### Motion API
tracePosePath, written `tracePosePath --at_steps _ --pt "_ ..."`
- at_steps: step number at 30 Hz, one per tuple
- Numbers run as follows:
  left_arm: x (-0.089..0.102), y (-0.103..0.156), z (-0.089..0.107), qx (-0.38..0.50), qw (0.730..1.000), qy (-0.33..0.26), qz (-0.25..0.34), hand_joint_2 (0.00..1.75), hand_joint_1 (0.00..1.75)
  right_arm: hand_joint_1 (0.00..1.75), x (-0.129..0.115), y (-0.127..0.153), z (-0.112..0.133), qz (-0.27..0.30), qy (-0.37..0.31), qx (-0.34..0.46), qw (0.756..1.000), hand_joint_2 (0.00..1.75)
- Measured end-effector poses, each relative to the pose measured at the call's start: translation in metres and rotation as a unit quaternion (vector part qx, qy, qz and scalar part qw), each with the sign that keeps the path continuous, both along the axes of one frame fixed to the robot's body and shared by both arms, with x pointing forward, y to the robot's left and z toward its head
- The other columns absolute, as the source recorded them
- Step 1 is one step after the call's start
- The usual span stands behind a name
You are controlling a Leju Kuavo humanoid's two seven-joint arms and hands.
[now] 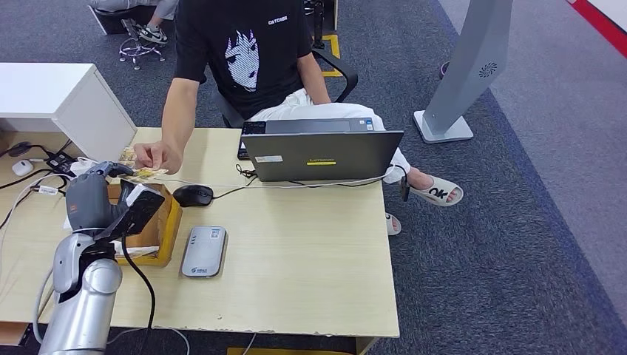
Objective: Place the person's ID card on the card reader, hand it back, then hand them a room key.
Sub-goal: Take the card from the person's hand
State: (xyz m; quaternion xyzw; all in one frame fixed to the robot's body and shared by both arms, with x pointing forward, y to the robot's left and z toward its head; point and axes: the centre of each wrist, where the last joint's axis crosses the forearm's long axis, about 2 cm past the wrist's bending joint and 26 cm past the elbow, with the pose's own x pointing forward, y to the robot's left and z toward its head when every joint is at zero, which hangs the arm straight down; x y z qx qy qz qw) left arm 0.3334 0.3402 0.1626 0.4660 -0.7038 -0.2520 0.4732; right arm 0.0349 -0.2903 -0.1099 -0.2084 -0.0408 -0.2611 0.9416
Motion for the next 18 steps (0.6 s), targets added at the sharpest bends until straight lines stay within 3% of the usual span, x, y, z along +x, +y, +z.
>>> tracePosePath --at_steps 12,18 --pt "0.001 -0.001 0.001 0.001 1.000 0.002 -0.008 1.75 1.75 0.00 0.000 -0.002 0.000 0.001 -0.002 0.002 1.000 1.75" --pt "0.002 -0.013 -0.001 0.023 0.999 0.041 -0.026 1.75 1.75 0.00 0.000 -0.002 0.000 0.000 -0.003 0.003 1.000 1.75"
